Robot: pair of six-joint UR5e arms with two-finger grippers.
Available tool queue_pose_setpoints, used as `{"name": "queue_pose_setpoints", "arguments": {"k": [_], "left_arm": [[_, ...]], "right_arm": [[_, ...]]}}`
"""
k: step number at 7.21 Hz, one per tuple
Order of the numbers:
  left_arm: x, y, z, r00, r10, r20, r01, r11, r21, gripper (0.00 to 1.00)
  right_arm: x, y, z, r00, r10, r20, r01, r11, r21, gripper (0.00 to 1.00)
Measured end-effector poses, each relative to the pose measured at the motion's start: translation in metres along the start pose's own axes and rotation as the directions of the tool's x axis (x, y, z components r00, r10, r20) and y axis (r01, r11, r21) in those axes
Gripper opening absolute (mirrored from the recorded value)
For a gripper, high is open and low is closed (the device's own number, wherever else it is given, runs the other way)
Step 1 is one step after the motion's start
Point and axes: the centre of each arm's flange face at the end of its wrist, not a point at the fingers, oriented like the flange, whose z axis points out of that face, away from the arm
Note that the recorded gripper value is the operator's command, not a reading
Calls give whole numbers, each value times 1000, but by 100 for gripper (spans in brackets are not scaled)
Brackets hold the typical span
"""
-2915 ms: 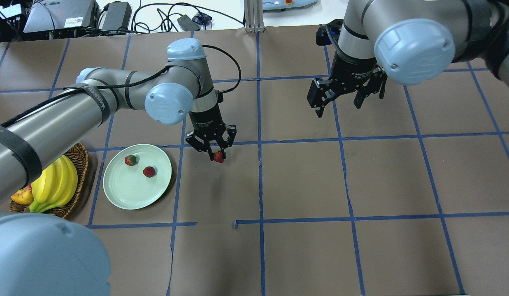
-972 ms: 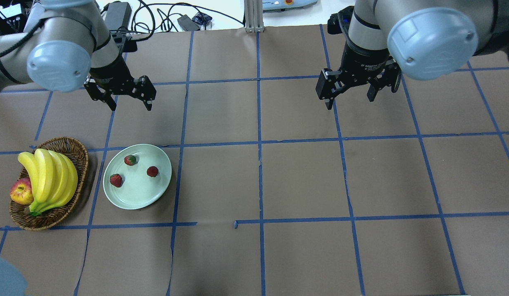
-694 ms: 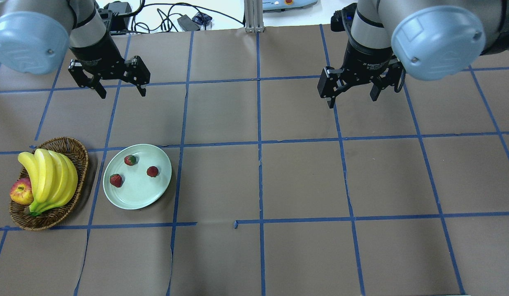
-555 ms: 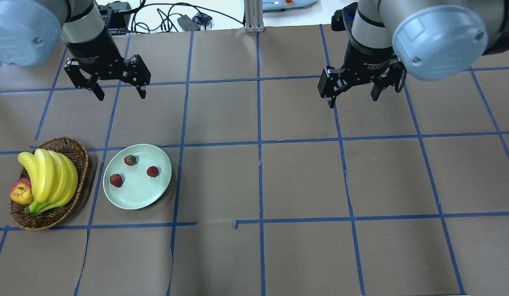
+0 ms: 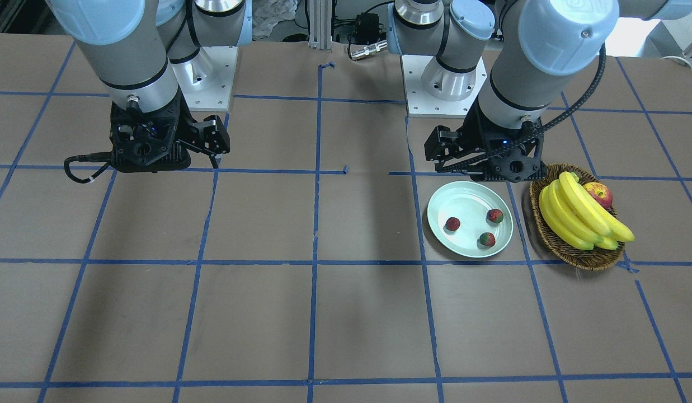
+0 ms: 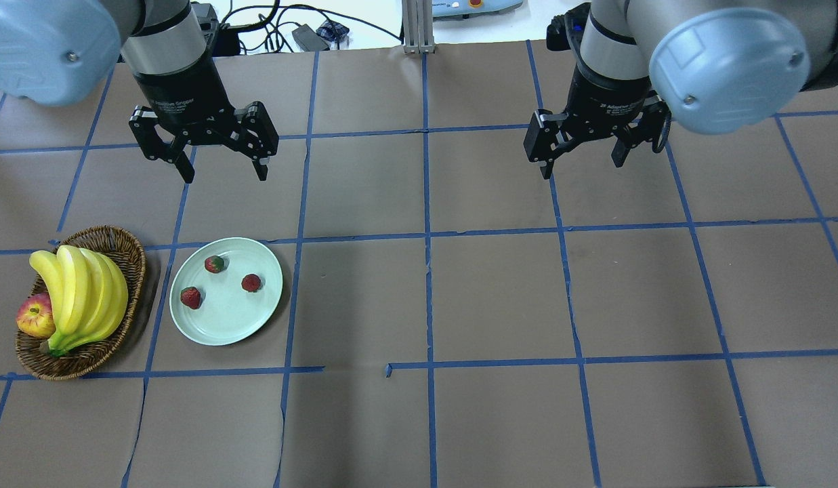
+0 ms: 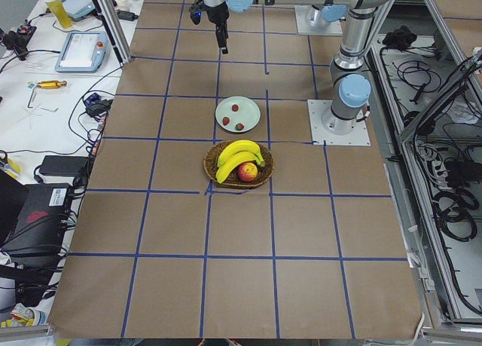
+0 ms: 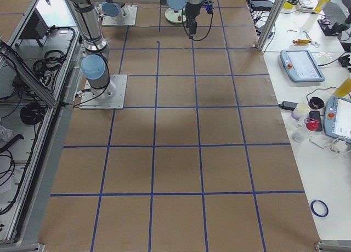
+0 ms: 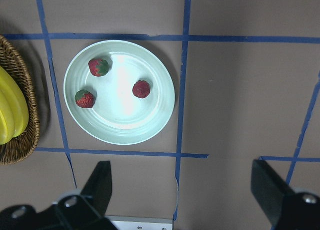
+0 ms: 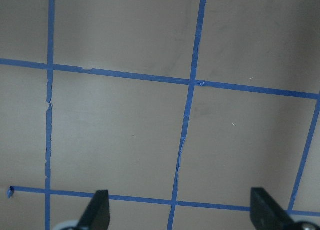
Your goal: Collect all strawberries into plate
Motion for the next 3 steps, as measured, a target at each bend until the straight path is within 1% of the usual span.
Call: {"name": "queue_pose_setpoints", "arguments": {"k": [3], "left_arm": [[3, 6, -3, 1000, 6, 1, -6, 1000, 6, 100]], "right_arm": [[-1, 0, 0, 1000, -1, 9, 1, 1000, -1, 100]]}}
